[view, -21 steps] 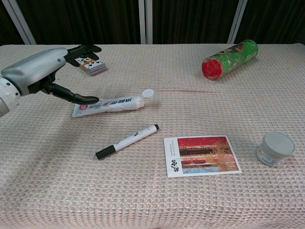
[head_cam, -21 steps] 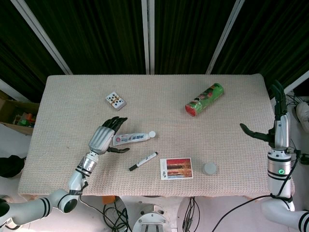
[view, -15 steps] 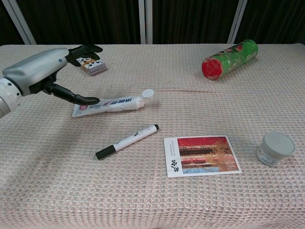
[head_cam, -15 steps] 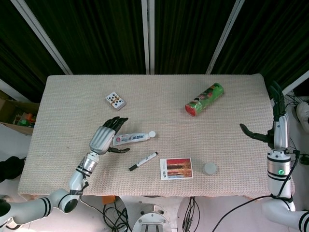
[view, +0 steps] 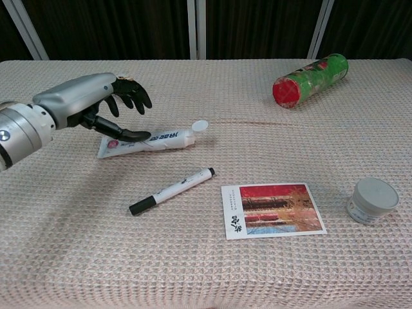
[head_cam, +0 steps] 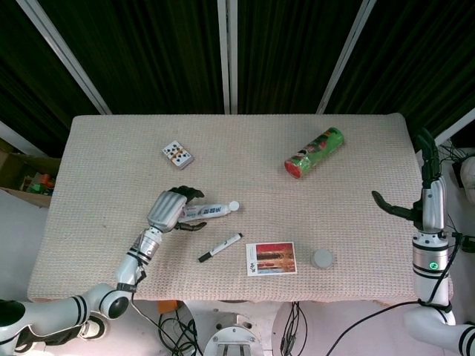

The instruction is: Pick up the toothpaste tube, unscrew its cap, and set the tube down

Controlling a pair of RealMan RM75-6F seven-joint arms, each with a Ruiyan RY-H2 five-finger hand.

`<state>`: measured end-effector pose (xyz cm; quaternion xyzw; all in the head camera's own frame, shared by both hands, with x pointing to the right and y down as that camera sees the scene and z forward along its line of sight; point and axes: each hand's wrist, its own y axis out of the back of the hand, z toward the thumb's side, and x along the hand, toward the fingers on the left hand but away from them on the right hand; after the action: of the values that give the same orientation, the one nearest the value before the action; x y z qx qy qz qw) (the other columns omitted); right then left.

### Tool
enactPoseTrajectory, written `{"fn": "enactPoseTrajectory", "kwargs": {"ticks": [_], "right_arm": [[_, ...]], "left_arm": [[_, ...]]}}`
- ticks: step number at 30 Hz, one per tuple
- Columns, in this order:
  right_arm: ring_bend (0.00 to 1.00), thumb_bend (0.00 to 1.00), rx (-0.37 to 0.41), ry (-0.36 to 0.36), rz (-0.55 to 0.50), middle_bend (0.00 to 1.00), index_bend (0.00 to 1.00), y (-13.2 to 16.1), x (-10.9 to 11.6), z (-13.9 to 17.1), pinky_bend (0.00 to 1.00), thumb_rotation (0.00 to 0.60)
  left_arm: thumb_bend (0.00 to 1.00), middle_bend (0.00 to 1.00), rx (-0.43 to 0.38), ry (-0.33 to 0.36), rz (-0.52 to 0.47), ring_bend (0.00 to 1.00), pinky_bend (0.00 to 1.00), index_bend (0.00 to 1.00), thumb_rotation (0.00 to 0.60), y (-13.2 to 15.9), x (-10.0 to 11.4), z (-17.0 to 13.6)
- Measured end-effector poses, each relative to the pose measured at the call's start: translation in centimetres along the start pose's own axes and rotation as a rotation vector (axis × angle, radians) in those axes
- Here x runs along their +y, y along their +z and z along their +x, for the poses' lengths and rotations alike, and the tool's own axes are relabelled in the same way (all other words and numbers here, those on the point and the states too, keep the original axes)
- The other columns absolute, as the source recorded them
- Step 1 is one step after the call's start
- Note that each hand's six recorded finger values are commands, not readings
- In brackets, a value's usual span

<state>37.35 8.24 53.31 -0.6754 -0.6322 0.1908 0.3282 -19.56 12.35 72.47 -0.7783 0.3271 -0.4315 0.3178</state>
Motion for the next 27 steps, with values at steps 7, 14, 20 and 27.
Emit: {"fn": "enactPoseTrajectory", "kwargs": {"ticks": [7,14,20,27], "right_arm": [[0.00,0.16,-0.002,-0.014,0.011,0.00,0.00,-0.2,0.6,0.3,0.00,0.356],[0.00,0.16,-0.006,-0.017,0.009,0.00,0.00,-0.4,0.7,0.4,0.00,0.356],[0.00,0.16,-0.006,-0.020,0.006,0.00,0.00,-0.4,0.6,0.4,0.00,0.356],[0.00,0.16,-0.013,-0.024,0.007,0.00,0.00,-0.6,0.7,0.5,0.00,0.356]], "left_arm": [[0.21,0.37,0.036,-0.067,0.051,0.31,0.41,0.38,0.305,0.0,-1.6,1.3],[0.22,0.38,0.075,-0.095,0.082,0.31,0.41,0.38,0.303,-0.9,-2.3,1.3],[0.23,0.40,0.090,-0.120,0.092,0.32,0.41,0.39,0.305,-1.5,-2.5,1.2],[0.23,0.43,0.091,-0.126,0.113,0.35,0.43,0.41,0.361,-1.4,-3.1,1.6]]}}
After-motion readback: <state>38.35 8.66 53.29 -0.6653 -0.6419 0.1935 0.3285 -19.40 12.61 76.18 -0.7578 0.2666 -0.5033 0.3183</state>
